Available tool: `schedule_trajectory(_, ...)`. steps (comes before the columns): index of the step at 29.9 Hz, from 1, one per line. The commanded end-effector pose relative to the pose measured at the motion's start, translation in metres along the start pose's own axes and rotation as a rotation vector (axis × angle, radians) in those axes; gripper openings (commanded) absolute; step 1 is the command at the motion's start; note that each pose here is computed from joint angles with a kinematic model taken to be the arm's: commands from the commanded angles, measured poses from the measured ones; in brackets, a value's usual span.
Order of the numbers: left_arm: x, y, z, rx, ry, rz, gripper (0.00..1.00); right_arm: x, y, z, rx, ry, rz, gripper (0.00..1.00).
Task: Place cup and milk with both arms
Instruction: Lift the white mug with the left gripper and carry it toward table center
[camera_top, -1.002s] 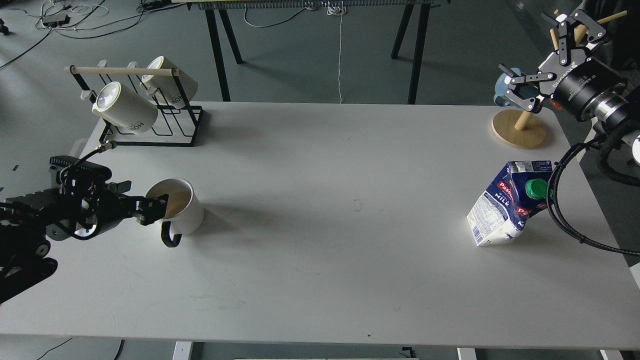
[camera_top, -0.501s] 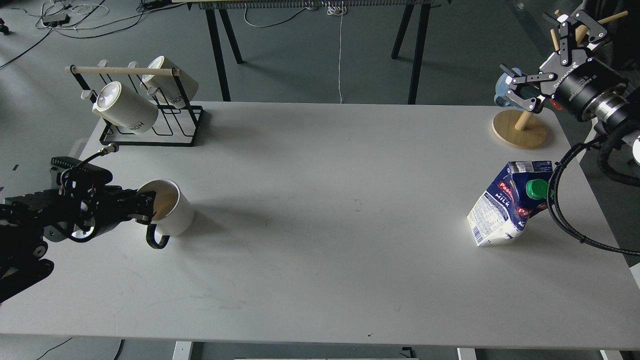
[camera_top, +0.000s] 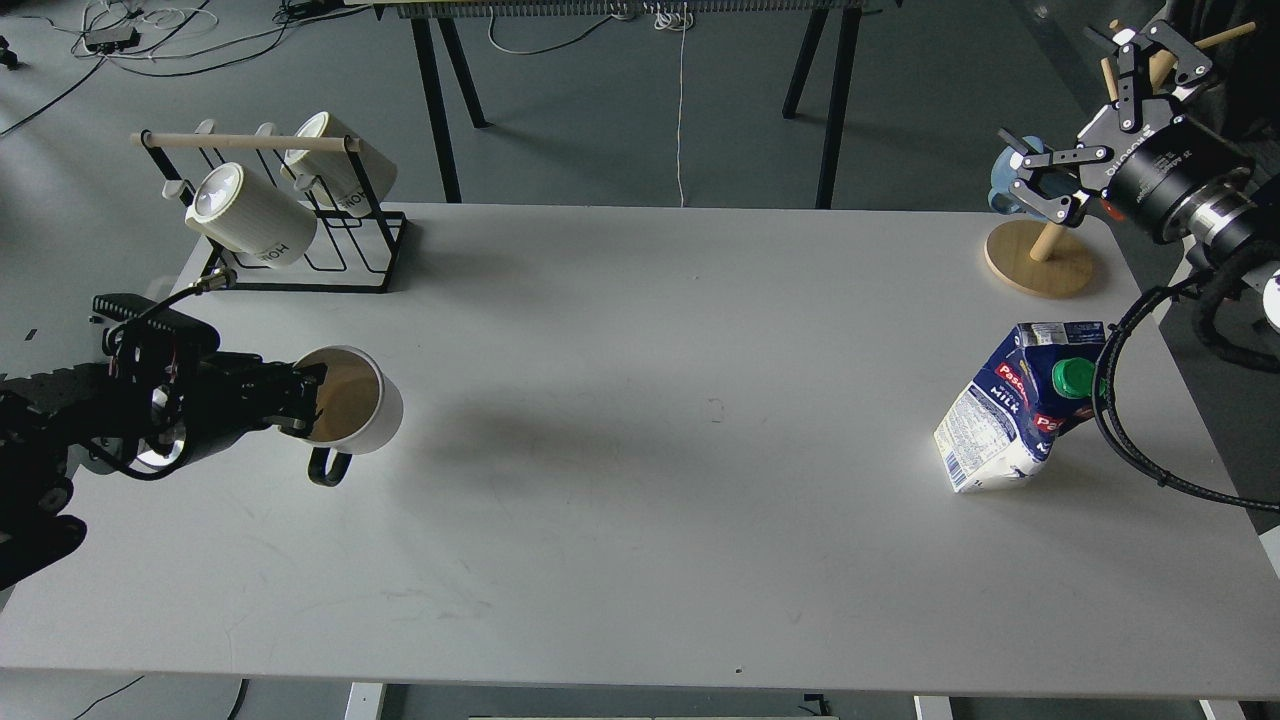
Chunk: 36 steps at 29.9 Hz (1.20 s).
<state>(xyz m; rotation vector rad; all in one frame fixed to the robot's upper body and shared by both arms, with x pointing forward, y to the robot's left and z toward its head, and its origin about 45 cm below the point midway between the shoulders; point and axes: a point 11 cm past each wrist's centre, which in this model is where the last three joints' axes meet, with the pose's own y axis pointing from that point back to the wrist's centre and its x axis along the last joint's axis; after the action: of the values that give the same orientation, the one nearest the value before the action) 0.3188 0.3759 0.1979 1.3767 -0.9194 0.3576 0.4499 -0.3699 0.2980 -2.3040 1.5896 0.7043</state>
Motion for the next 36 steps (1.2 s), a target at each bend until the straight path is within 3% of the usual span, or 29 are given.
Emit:
schedule_trajectory(1,0.014,0.009,0.008,-0.023,-0.026,0.024,0.0,-0.001,-0.001,0.0,0.0,0.0,-0.003,0.99)
schedule_trajectory(9,0.06,0.014,0.037,-0.086,-0.117,-0.008,0.0,-0.004,-0.002,-0.006,0.003,0.007,-0.007,0.99)
schedule_trajectory(16,0.094,-0.017,0.113,-0.183,-0.182,-0.004,0.0,-0.013,-0.007,-0.019,0.023,0.023,-0.026,0.98)
schedule_trajectory(26,0.11,-0.052,0.216,-0.275,-0.28,0.096,0.0,-0.022,-0.013,-0.033,0.048,0.034,-0.033,0.98)
schedule_trajectory(36,0.111,-0.073,0.265,-0.298,-0.329,0.132,0.0,-0.025,-0.015,-0.037,0.056,0.035,-0.03,0.98)
